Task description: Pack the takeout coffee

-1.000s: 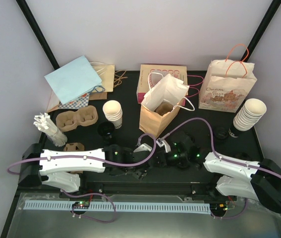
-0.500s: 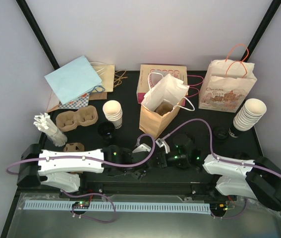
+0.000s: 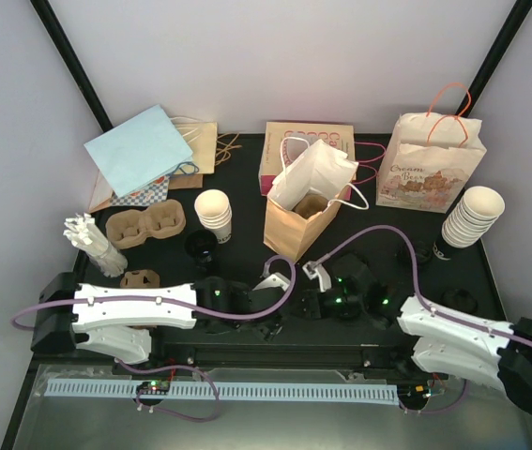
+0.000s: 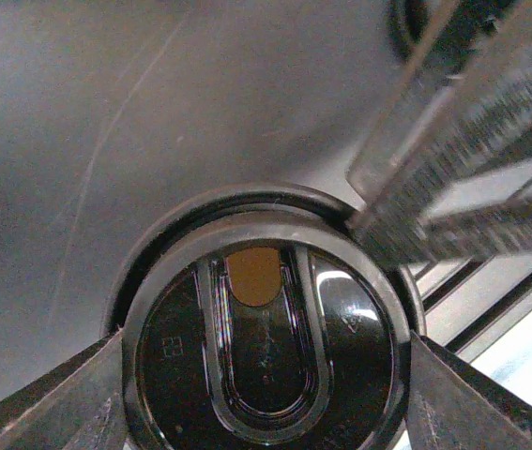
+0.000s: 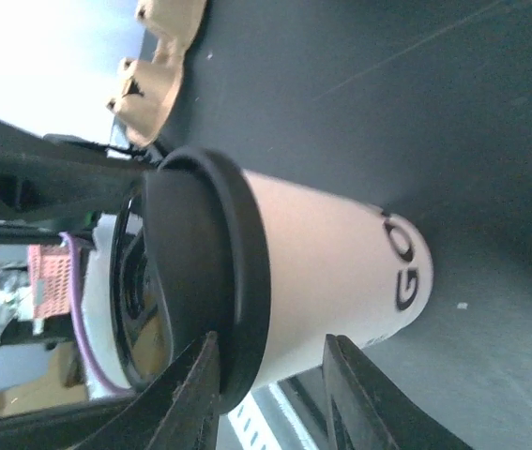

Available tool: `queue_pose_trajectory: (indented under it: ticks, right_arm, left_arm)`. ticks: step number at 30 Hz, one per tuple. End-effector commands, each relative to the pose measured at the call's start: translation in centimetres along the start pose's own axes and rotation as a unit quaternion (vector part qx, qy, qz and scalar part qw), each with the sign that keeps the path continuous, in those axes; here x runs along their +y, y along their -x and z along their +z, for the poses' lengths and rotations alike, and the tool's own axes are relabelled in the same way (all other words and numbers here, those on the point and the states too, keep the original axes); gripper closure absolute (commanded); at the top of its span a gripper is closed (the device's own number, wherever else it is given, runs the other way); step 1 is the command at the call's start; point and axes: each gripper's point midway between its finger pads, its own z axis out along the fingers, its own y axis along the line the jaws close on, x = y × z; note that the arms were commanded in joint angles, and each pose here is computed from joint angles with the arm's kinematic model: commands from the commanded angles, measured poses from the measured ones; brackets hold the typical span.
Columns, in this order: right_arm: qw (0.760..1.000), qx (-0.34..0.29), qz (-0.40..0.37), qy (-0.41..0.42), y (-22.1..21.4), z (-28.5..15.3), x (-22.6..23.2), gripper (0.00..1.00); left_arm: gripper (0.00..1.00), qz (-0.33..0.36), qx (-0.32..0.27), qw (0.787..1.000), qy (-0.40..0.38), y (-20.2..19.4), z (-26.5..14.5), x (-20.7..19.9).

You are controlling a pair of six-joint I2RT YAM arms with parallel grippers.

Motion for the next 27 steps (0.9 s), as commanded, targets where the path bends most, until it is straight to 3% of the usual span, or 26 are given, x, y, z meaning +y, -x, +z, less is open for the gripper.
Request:
queue_pose_trajectory:
  ticks: [1,5,15,27]
  right_arm:
    - [0.996,-0.028,0.015,-0.085,0.7,-2.5,-2.5,0.67]
    - [0.996,-0.075,-0.001,-0.041,3.0,-4.2,0.2,0.65]
    - [0.999,-0.041,0.013,-0.006,2.7,-2.9,0.6,0.71]
    - [0.999,0.018,0.036,-0.007,-0.7,-1.7,-1.9,0.73]
  left_arm:
    - [0.38,0.045,0.068,0.994,-0.074,-3.3,2.3,-3.6]
    - [0.38,0.067,0.070,0.993,-0.074,-3.3,2.2,-3.7]
    - [0.38,0.096,0.061,0.991,-0.073,-2.7,1.6,-3.6]
    - [0.38,0.099,0.067,0.991,-0.067,-2.8,2.0,-3.7]
